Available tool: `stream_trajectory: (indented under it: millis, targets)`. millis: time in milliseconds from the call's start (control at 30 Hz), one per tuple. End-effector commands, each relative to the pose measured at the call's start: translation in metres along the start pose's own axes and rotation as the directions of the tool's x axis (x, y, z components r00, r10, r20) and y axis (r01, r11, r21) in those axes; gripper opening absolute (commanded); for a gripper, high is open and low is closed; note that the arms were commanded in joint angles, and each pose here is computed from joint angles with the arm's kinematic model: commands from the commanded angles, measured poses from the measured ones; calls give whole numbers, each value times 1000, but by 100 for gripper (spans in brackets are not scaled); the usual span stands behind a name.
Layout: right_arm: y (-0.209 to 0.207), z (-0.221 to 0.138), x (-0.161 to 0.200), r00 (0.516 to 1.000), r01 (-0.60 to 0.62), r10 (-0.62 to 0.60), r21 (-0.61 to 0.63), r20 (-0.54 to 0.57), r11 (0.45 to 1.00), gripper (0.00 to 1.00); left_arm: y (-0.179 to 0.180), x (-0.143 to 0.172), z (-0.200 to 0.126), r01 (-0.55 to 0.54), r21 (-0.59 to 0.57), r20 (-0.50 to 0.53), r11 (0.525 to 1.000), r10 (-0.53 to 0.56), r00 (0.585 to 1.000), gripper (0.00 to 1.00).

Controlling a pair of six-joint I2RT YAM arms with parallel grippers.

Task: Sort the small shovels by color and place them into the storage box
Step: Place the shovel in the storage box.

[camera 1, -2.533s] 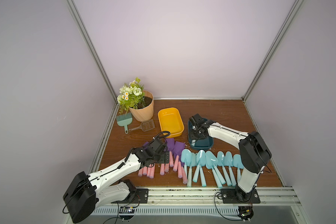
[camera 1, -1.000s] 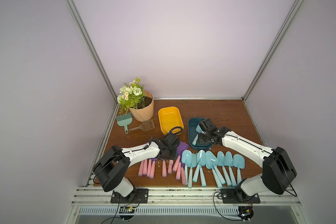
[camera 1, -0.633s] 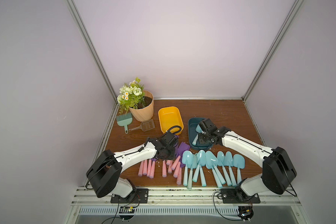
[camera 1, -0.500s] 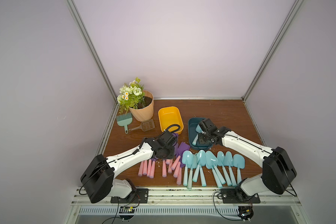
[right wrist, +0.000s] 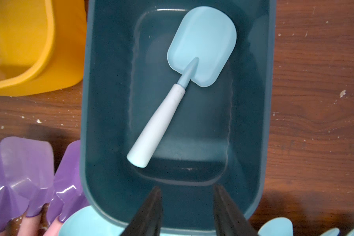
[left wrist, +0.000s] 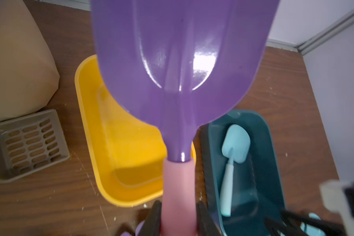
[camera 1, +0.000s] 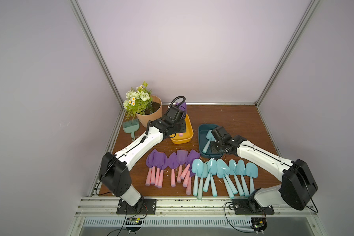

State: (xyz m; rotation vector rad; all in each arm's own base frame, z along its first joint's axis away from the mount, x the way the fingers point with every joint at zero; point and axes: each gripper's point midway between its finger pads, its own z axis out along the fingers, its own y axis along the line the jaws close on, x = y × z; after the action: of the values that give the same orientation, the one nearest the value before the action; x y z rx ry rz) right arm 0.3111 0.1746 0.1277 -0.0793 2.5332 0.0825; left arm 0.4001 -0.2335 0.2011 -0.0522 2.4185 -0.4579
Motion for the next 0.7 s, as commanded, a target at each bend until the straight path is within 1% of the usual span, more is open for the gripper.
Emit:
stream_trajectory:
  millis: [0,67,100,267,300,400,533,633,667]
  targets:
    - [-9,-14,-3,1000,-22,22,30,14,999,45,9,-14,40,100,68,28,993,-102,994,0]
    - [-10,-21,-6,999,-27,26,31,25,999,45,17,-9,62,170,74,-7,983,-169,986,0]
    - [-12,-24,-8,999,-32,31,32,34,999,45,19,-6,73,186,70,-32,980,-184,982,0]
    - [-18,-36,-8,997,-57,55,38,54,998,45,15,6,113,211,79,-106,974,-202,974,0]
    - [-19,-36,-5,997,-62,60,38,51,997,45,11,0,118,217,88,-104,972,-208,973,0]
    - [-22,-35,3,997,-70,69,39,37,997,45,10,8,135,236,78,-145,969,-224,964,0]
    - [-25,-35,12,998,-56,55,46,24,997,45,15,25,142,248,54,-197,967,-233,952,0]
    - [-27,-39,11,997,-72,70,47,36,996,45,15,38,136,238,49,-214,970,-223,951,0]
    - [-27,-41,10,996,-80,78,45,42,996,45,11,38,133,233,59,-212,971,-216,953,0]
